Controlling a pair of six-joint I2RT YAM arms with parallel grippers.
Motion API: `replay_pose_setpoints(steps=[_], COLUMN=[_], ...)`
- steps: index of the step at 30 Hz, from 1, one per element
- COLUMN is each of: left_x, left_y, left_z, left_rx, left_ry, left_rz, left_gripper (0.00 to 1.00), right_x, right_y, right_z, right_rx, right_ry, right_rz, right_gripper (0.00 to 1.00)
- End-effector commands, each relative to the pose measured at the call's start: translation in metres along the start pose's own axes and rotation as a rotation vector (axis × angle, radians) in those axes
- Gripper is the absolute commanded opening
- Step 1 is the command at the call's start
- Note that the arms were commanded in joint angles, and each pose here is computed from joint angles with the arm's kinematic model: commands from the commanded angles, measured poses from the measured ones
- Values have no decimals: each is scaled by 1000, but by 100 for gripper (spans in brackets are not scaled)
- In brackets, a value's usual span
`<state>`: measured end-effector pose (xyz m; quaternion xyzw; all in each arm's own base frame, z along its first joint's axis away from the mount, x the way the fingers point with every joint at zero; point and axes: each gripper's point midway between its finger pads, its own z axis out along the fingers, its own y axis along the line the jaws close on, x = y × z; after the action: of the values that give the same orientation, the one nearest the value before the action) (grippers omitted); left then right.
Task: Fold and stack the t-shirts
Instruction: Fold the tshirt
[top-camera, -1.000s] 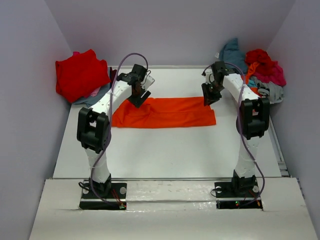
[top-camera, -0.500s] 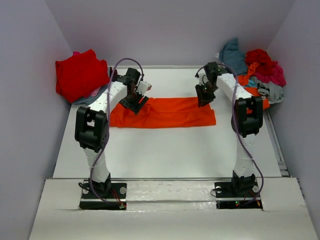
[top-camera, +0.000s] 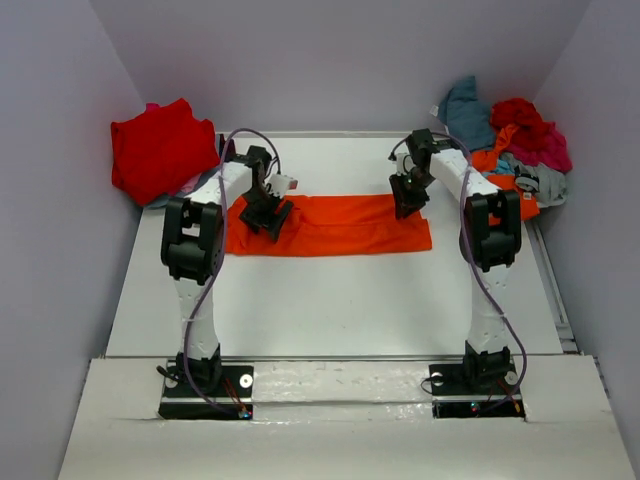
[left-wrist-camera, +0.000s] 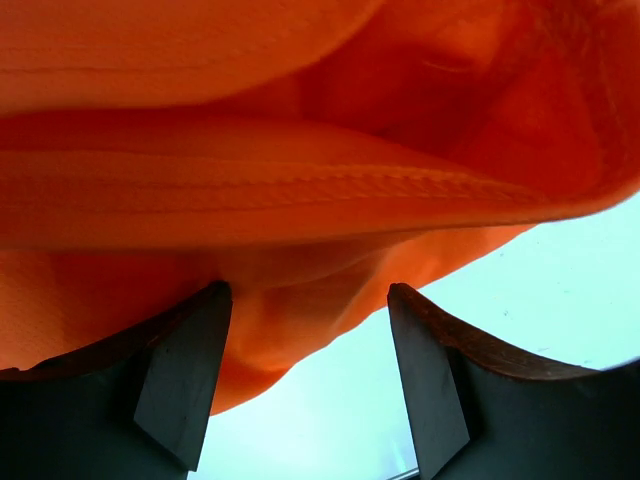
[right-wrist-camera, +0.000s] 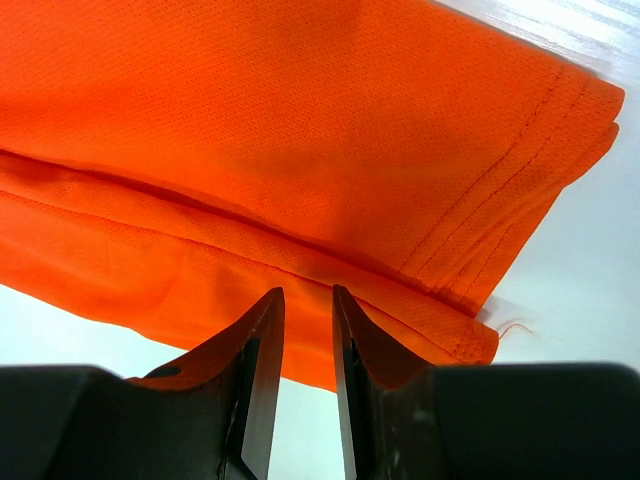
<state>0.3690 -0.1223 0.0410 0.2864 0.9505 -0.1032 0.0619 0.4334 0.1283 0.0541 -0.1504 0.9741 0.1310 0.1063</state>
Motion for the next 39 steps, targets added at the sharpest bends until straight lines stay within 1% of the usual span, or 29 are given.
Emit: replay_pose_setpoints(steps=[1, 4, 8, 14, 18, 25, 31, 34, 39], left_x=[-18, -18, -18, -8, -8, 1, 18, 33, 52], left_y=[6, 19, 27, 41, 41, 57, 59, 59, 49], left_z=[-18, -20, -26, -25, -25, -23, -16, -9, 1], left_rx=[44, 49, 38, 17, 15, -41, -63, -75, -37], left_ry=[-73, -90, -104, -85, -85, -64, 3, 50, 110], left_rz=[-39, -86, -99, -134, -140, -190, -209, -218, -220], left_gripper=[75, 75, 75, 75, 75, 75, 75, 75, 75], right_x=[-3, 1, 7, 16, 20, 33, 37, 40, 50], right_y=[6, 4, 3, 2, -1, -6, -13, -15, -19], right_z=[-8, -4, 4, 18, 25, 38, 37, 33, 30], right_rx=[-11, -7, -12, -25, -16, -4, 37, 56, 93], right_ry=[-18, -5, 19, 70, 86, 138, 152, 148, 161], right_rz=[-4, -3, 4, 18, 20, 36, 43, 45, 52], right_gripper=[32, 32, 32, 32, 32, 32, 32, 32, 32])
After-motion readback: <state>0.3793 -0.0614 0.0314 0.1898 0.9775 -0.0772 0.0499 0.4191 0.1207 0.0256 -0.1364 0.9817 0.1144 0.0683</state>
